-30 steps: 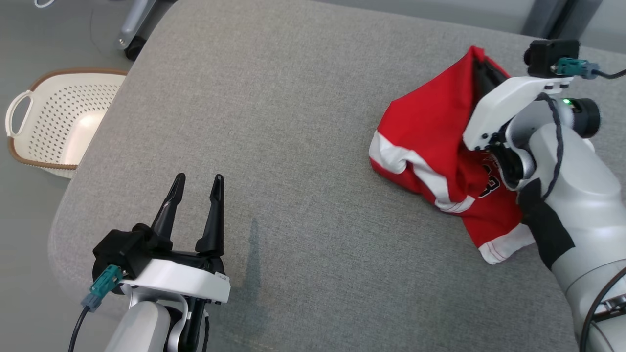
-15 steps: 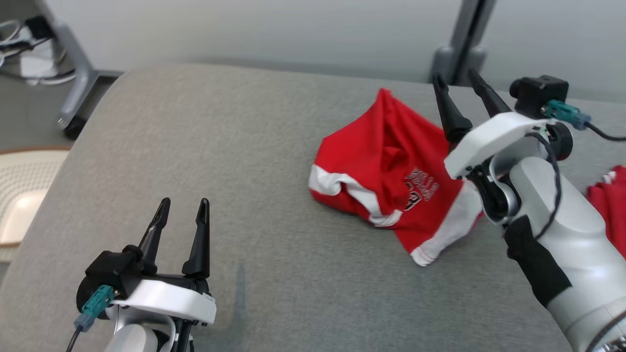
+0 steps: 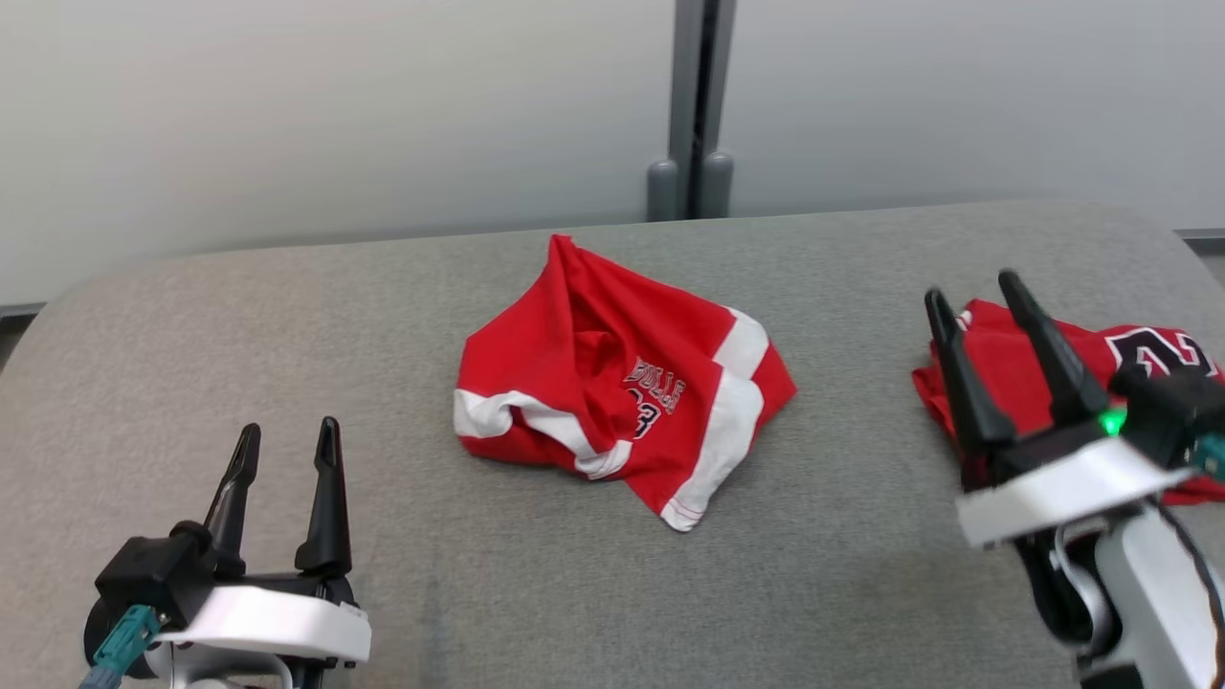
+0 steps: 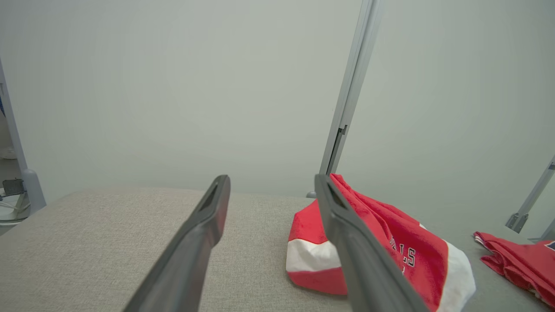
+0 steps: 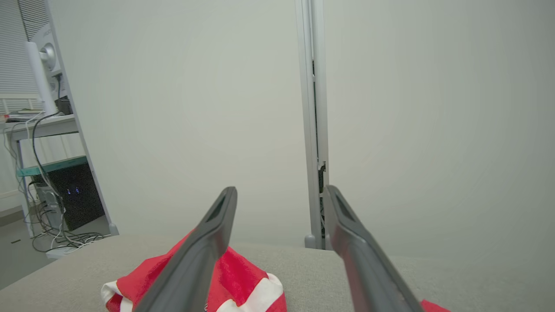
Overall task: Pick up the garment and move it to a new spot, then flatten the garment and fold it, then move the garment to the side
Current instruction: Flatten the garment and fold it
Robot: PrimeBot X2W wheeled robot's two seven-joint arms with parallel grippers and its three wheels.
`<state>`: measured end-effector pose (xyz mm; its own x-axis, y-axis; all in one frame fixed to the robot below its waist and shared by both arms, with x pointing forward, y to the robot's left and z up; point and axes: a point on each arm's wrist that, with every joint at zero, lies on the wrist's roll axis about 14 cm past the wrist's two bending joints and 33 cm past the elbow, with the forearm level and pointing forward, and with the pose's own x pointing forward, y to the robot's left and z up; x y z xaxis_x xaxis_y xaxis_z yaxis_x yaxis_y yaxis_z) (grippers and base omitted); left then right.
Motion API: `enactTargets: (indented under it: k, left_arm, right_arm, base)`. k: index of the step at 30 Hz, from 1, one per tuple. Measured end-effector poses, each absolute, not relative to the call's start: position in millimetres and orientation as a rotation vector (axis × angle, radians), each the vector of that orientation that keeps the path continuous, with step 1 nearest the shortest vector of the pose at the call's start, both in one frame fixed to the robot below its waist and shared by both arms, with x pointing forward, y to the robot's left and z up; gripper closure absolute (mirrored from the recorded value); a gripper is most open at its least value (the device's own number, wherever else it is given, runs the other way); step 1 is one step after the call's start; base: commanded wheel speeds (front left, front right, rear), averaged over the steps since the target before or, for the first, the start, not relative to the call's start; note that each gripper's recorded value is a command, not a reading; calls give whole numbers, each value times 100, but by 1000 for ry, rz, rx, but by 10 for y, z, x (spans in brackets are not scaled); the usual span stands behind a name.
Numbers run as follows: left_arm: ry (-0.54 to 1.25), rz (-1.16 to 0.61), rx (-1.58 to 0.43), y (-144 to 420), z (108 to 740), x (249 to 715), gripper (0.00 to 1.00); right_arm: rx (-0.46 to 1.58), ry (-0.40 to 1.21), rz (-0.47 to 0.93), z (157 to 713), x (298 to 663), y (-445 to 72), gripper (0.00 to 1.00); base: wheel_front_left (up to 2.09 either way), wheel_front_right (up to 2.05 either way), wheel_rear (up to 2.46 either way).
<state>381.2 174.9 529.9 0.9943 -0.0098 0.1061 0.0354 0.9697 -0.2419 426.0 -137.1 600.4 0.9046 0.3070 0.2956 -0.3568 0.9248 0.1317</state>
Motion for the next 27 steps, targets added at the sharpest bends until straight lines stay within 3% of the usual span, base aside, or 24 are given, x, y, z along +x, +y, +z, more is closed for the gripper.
enactTargets:
  k: [11, 22, 27]
  left_arm:
    - [-91, -54, -248, 1607, 5254, 3782, 0]
    - [-67, -57, -252, 1594, 5180, 3785, 0]
    - [59, -125, -283, 1340, 4971, 3785, 0]
  right_arm:
    - [188, -224, 159, 5569, 3597, -1696, 0]
    - [201, -211, 141, 5572, 3564, -1639, 0]
    - [196, -212, 134, 5587, 3589, -1658, 0]
  base:
    - [0, 0, 0]
    - [0, 0, 0]
    - [0, 0, 0]
